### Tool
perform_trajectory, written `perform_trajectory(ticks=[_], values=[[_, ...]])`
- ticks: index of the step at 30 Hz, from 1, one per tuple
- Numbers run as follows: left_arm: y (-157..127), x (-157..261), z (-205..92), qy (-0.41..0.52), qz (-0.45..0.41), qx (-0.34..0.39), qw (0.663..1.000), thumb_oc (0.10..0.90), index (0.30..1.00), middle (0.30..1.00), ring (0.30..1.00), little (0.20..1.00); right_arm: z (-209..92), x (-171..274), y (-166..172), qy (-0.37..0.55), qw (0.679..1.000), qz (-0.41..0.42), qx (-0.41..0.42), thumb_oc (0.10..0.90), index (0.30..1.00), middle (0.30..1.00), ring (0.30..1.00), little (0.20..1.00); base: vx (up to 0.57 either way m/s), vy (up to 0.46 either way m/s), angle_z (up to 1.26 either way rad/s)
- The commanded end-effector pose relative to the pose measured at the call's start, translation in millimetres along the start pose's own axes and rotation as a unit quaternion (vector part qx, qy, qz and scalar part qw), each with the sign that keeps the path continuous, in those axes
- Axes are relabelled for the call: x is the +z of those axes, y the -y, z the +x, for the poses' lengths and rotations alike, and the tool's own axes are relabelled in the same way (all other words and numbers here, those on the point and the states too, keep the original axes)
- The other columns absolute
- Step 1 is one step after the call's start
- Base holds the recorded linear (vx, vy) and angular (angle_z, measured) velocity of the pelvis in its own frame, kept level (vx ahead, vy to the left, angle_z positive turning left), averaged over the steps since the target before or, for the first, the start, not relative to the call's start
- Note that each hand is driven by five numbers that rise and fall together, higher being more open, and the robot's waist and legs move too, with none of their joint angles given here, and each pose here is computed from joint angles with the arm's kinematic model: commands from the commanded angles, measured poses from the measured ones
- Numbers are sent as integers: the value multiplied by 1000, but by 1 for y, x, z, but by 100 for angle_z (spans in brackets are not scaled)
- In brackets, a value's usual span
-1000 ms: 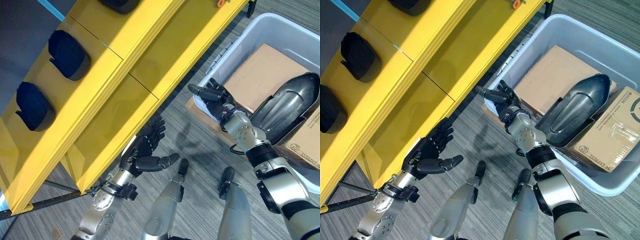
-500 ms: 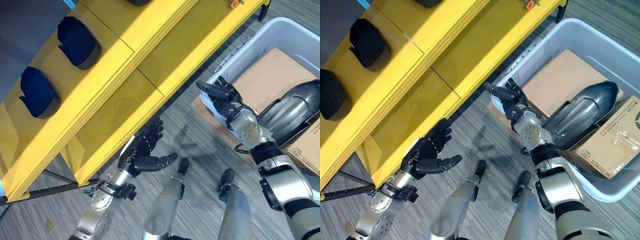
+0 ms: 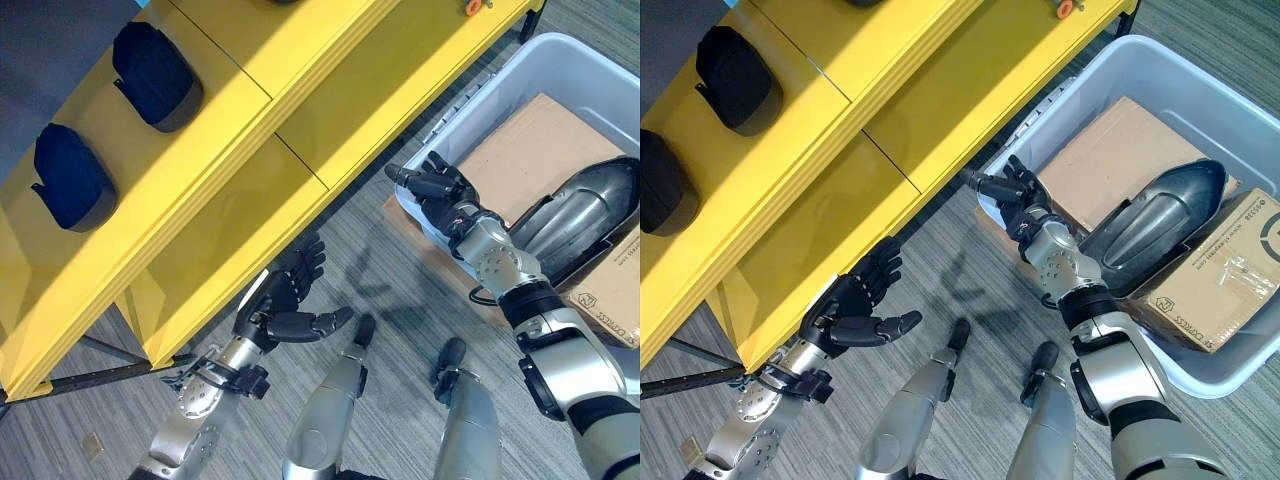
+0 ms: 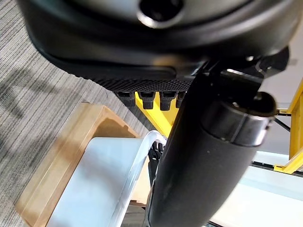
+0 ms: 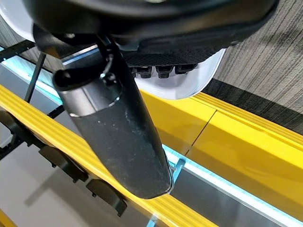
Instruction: Move parts from the plastic box to the shelf.
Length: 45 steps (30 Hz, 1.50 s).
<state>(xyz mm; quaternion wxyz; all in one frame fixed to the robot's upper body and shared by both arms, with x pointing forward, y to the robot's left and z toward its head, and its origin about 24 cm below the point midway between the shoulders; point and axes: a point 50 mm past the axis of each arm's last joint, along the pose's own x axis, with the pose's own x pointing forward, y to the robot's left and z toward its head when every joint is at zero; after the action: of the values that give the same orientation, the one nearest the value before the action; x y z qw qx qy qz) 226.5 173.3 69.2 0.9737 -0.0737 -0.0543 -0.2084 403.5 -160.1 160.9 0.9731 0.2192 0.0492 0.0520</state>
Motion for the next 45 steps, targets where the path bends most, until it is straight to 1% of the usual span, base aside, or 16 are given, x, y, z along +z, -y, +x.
perform_trajectory(ticks=[1,5,8,10,13,17,19,22,25,29,37,40,43,45], values=[[15,47,3,107,21,-47,993,900,1000,1000,1000,1000,0,50,-119,68,967,-25,243,900,1000,1000,1000,1000,-16,-15,7],[15,48,2,109,23,-48,993,900,1000,1000,1000,1000,-6,43,-133,67,964,-39,256,900,1000,1000,1000,1000,-9,-11,3],[15,47,2,109,25,-52,992,900,1000,1000,1000,1000,-6,42,-135,68,963,-36,257,900,1000,1000,1000,1000,0,0,0],[16,48,3,113,27,-51,992,900,1000,1000,1000,1000,-6,43,-136,80,966,-30,242,900,1000,1000,1000,1000,0,0,0],[16,50,4,116,30,-54,991,900,1000,1000,1000,1000,-4,51,-128,106,972,-16,207,900,1000,1000,1000,1000,0,0,0],[16,52,6,122,35,-53,991,900,1000,1000,1000,1000,-2,63,-116,133,976,-17,173,900,1000,1000,1000,1000,0,0,0],[17,55,9,126,37,-55,990,900,1000,1000,1000,1000,-2,77,-106,177,978,-17,111,900,1000,1000,1000,1000,-43,-3,0],[19,57,11,130,33,-54,990,900,1000,1000,1000,1000,-2,89,-93,203,976,-11,72,900,1000,1000,1000,1000,-65,15,-1],[22,59,15,134,32,-58,989,900,1000,1000,1000,1000,-3,97,-76,223,975,1,9,900,1000,1000,1000,1000,-12,6,0],[24,60,17,139,28,-59,988,900,1000,1000,1000,1000,-3,98,-69,226,974,4,-12,900,1000,1000,1000,1000,-29,13,-5],[28,60,24,142,23,-57,988,900,1000,1000,1000,1000,-4,92,-52,226,970,11,-85,900,1000,1000,1000,1000,-19,6,-8],[29,60,25,143,22,-56,988,900,1000,1000,1000,1000,-7,92,-49,242,965,-13,-102,900,1000,1000,1000,1000,-21,-18,-8],[30,60,25,145,22,-54,988,900,1000,1000,1000,1000,-12,92,-48,263,958,-16,-114,900,1000,1000,1000,1000,-23,-22,-8],[30,60,25,146,22,-56,988,900,1000,1000,1000,1000,-18,94,-48,296,948,-47,-110,900,1000,1000,1000,1000,-25,-23,-6]])
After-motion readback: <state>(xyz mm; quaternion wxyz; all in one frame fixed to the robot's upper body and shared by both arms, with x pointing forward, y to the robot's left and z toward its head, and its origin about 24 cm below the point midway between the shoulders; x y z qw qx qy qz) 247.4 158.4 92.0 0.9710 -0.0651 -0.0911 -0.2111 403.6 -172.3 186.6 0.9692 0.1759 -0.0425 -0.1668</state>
